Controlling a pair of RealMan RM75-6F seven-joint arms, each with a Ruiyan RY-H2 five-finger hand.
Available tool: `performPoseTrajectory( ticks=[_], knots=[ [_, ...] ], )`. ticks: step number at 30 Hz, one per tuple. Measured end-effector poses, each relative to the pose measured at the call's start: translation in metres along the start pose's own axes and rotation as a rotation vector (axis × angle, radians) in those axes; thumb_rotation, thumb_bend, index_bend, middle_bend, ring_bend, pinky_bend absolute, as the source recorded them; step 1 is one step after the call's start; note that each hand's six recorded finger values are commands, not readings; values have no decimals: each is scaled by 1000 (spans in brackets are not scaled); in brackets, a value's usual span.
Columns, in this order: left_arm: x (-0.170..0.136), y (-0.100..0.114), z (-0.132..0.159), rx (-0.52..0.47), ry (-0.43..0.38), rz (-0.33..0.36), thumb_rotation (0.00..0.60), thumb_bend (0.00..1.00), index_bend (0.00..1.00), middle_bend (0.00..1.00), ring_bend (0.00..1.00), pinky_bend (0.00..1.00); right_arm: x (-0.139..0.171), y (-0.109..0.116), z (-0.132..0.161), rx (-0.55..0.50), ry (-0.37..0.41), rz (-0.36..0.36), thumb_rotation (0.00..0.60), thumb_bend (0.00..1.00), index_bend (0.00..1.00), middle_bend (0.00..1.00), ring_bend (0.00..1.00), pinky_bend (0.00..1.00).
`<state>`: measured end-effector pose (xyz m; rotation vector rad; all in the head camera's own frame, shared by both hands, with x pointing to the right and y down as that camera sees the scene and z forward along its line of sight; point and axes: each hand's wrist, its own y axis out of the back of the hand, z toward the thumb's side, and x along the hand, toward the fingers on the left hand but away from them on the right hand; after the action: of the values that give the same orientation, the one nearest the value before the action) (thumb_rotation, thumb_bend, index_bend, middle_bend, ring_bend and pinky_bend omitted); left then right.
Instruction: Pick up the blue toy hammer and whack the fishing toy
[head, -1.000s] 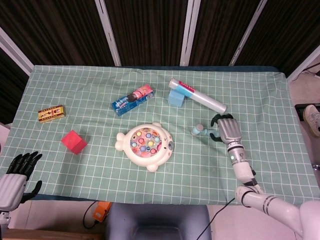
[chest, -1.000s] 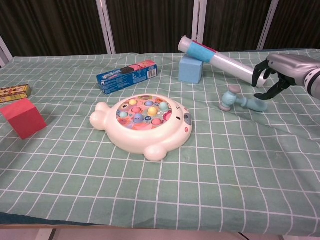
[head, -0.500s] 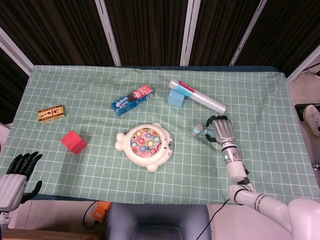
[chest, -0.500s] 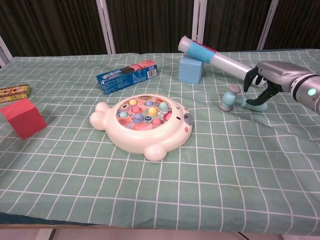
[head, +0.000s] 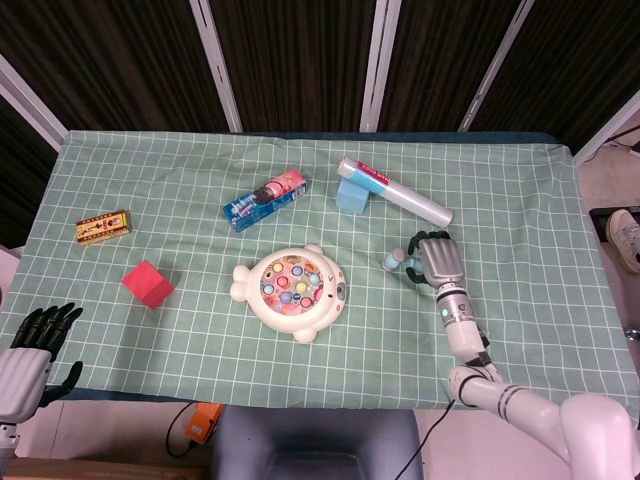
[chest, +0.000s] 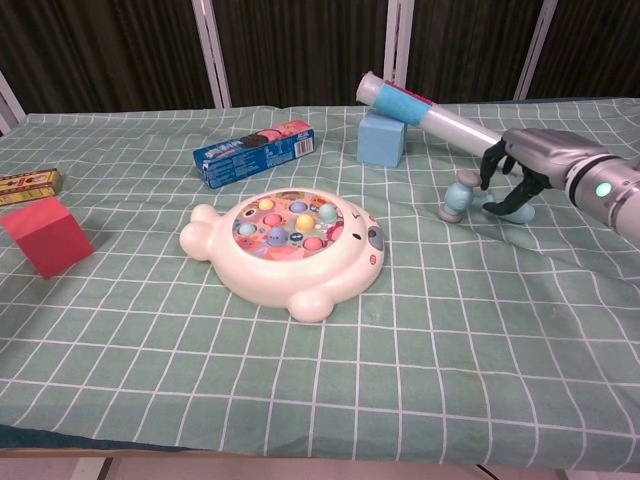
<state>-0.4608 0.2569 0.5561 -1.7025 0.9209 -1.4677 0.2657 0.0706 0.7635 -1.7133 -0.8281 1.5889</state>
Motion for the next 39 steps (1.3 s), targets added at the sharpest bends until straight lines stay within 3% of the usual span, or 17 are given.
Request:
performPoseTrajectory(
  ticks=[39],
  knots=[
    [0, 0, -2, 0, 5, -1, 600, 415, 0, 56, 17, 79, -6, -11, 12, -8, 9, 13, 600, 501, 644, 419, 322, 357]
  ],
)
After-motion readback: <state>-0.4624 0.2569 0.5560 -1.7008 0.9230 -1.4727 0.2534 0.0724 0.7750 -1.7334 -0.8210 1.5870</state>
